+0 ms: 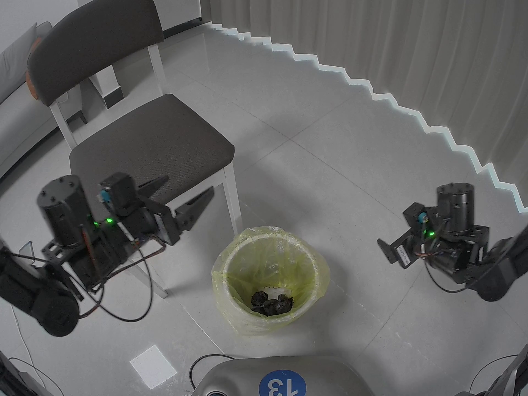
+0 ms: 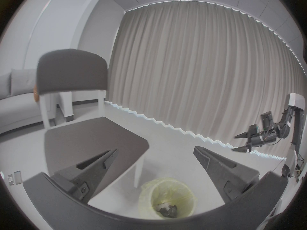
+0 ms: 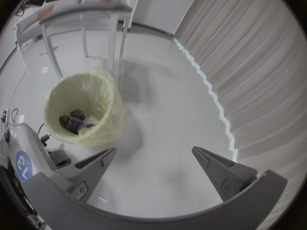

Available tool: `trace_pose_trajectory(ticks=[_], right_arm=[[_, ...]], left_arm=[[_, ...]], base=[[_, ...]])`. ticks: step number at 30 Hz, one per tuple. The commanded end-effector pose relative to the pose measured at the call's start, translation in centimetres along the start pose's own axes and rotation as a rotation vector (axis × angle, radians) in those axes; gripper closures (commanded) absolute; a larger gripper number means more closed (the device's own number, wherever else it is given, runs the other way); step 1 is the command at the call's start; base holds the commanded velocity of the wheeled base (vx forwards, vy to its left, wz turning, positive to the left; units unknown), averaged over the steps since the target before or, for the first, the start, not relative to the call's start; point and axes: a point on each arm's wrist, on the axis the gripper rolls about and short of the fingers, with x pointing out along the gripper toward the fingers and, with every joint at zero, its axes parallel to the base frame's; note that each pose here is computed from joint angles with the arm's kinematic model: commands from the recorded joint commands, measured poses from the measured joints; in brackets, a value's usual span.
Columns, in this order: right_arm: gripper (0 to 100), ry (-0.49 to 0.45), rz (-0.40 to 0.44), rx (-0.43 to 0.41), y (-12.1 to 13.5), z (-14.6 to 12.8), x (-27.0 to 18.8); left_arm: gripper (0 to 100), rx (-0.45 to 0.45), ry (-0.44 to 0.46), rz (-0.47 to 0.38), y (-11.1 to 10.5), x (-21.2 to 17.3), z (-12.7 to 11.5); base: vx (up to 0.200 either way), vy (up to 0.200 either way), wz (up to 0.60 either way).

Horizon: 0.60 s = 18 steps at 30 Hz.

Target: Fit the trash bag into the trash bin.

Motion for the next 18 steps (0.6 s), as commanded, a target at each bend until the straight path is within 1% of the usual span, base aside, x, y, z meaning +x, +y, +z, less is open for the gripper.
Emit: trace_pose_trajectory(ticks=[1,4,6,9,12,15,16,17,18], right_arm=[[0,-0.227,-0.104,0.216,-4.5,0.5,-9.8],[0,-0.307,-0.129,0.317,-5.7,0.5,-12.5],[0,-0.351,-0.166,0.38,-6.4,-0.9,-15.0],[0,-0.4,-0.242,0.422,-7.3,-3.6,-18.5],[0,-0.426,-0.322,0.452,-7.6,-6.0,-21.1],[0,-0.498,-0.365,0.482,-7.4,-7.6,-23.8],[0,-0.498,-0.365,0.482,-7.4,-7.6,-23.8],[0,-0.521,-0.417,0.522,-7.4,-8.5,-25.1],[0,-0.52,-0.43,0.536,-7.2,-8.9,-25.6]], left_arm=[[0,0.039,-0.132,0.125,1.0,-8.7,4.3],[0,0.036,-0.123,0.201,1.4,-11.6,4.7],[0,0.043,-0.13,0.237,1.0,-14.0,5.1],[0,0.047,-0.133,0.246,-0.1,-17.1,5.5],[0,0.044,-0.118,0.26,-1.3,-19.8,5.3],[0,0.049,-0.137,0.252,-2.5,-22.3,5.0],[0,0.049,-0.137,0.252,-2.5,-22.3,5.0],[0,0.051,-0.147,0.259,-3.3,-24.0,4.4],[0,0.053,-0.151,0.263,-3.6,-24.7,4.1]], base=[[0.0,0.0,0.0],[0.0,0.0,0.0],[0.0,0.0,0.0],[0.0,0.0,0.0],[0.0,0.0,0.0],[0.0,0.0,0.0],[0.0,0.0,0.0],[0.0,0.0,0.0],[0.0,0.0,0.0]])
